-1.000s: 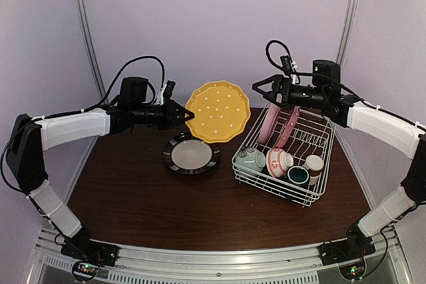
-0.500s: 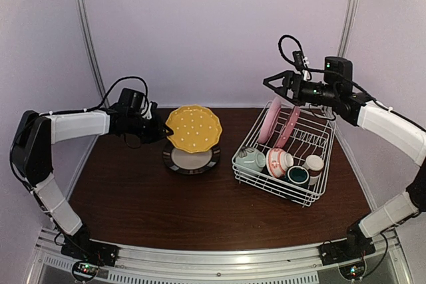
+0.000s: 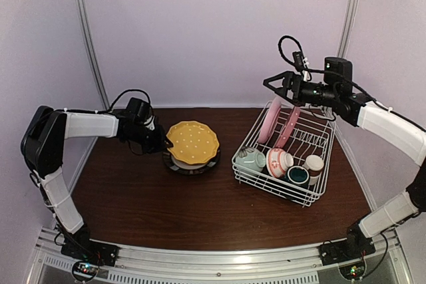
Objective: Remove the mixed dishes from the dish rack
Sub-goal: Place the plate on the plate.
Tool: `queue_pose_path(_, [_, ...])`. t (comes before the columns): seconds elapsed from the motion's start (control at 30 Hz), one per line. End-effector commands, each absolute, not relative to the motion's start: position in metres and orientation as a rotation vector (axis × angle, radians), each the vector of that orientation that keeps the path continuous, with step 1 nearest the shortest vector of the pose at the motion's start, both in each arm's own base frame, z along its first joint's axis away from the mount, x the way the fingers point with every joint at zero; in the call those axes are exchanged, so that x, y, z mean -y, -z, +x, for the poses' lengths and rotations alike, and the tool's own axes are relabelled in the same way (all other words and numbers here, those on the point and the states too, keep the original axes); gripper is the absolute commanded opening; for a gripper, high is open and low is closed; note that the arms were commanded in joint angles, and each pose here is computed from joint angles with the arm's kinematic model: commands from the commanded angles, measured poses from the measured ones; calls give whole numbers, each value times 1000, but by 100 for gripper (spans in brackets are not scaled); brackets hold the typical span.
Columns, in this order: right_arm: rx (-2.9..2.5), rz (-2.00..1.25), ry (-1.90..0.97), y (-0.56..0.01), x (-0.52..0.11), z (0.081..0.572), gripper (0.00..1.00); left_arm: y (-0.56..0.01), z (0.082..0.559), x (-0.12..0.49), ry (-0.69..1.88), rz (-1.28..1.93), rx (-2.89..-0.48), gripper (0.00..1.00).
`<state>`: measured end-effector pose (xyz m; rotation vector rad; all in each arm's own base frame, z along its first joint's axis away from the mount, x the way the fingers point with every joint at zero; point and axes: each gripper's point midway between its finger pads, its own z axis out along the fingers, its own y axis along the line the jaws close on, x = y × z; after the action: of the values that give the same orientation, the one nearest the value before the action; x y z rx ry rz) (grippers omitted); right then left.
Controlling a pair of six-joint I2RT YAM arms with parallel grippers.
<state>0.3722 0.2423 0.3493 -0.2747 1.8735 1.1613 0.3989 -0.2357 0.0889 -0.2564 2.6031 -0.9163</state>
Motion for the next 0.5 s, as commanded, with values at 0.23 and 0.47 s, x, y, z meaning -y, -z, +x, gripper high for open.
queue_pose_path(0.23, [-1873,-260,-1160,-348,-239,372,100,-130,433,254,1083,-187,-2415,0])
queue_pose_path(0.47, [-1881,-253,-1154,-346,-238,374,100,-121,433,251,1081,-208,-2433,0])
